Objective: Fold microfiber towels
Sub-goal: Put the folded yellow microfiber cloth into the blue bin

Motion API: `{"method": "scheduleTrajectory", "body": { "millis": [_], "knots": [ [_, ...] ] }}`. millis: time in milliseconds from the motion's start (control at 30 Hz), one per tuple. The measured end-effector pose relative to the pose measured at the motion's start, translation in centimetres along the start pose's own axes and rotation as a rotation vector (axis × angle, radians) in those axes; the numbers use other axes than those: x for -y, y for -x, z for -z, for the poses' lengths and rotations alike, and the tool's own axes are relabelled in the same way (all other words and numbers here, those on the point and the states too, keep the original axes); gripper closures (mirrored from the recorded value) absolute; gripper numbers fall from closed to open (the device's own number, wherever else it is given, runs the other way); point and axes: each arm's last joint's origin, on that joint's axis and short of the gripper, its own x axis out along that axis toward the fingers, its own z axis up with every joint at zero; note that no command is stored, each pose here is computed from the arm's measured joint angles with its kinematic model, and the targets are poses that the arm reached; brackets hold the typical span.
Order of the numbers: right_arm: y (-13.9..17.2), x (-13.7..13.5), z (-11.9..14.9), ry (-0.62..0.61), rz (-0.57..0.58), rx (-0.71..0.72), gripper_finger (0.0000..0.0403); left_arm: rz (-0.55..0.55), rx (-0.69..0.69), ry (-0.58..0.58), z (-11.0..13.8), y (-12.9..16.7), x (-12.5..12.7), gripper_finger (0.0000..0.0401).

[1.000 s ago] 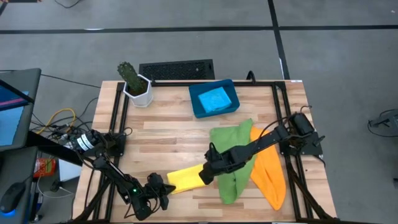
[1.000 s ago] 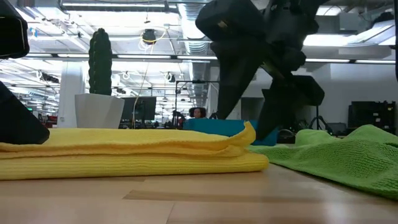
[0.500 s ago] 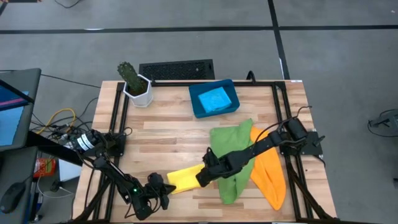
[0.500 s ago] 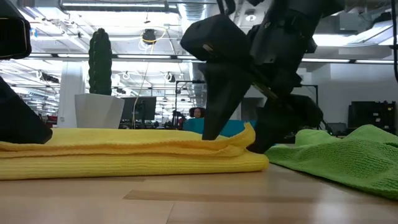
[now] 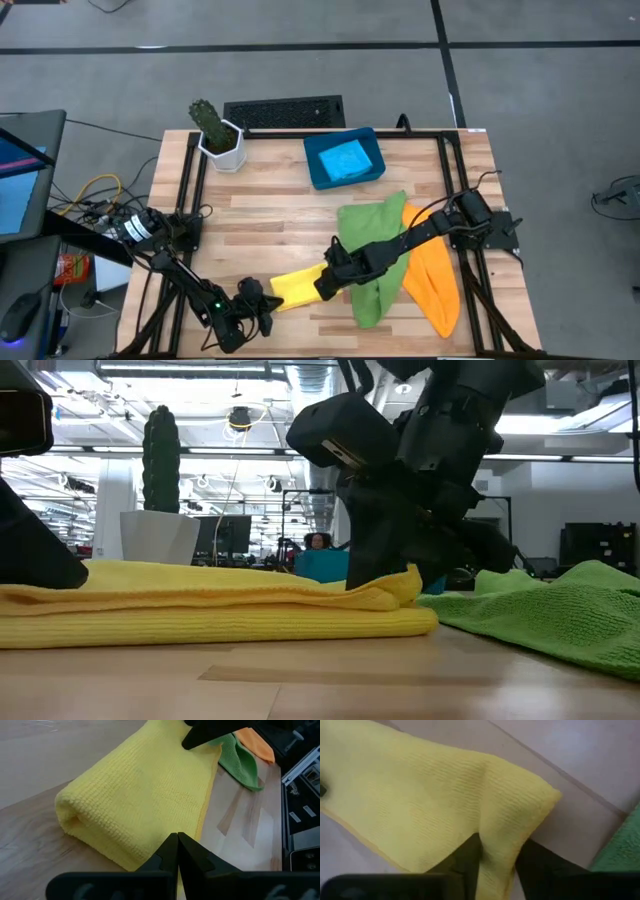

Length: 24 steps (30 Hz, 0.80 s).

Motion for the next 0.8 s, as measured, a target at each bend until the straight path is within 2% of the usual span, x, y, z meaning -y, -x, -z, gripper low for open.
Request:
{"method": "scheduleTrajectory", "body": {
  "millis": [333, 500, 633, 800],
  "knots": [
    [0.5, 0.2, -1.2, 0.087, -0.029, -0.033, 0.0383, 0.002, -0.010, 0.024, -0.3, 0.1, 0.2, 0.0401],
    [2.1, 1.0, -2.8, 0.131, 0.007, -0.025, 0.0386, 0.044, -0.048, 0.069, -1.6, 1.2, 1.4, 0.0401],
    [3.9, 1.7, -5.1, 0.167, 0.009, 0.020, 0.0387, 0.041, -0.041, 0.049, -3.0, 2.2, 1.8, 0.0401],
    [7.0, 2.5, -8.5, 0.185, -0.047, 0.086, 0.0387, 0.067, -0.026, -0.002, -4.5, 3.4, 2.6, 0.0401]
  ]
}}
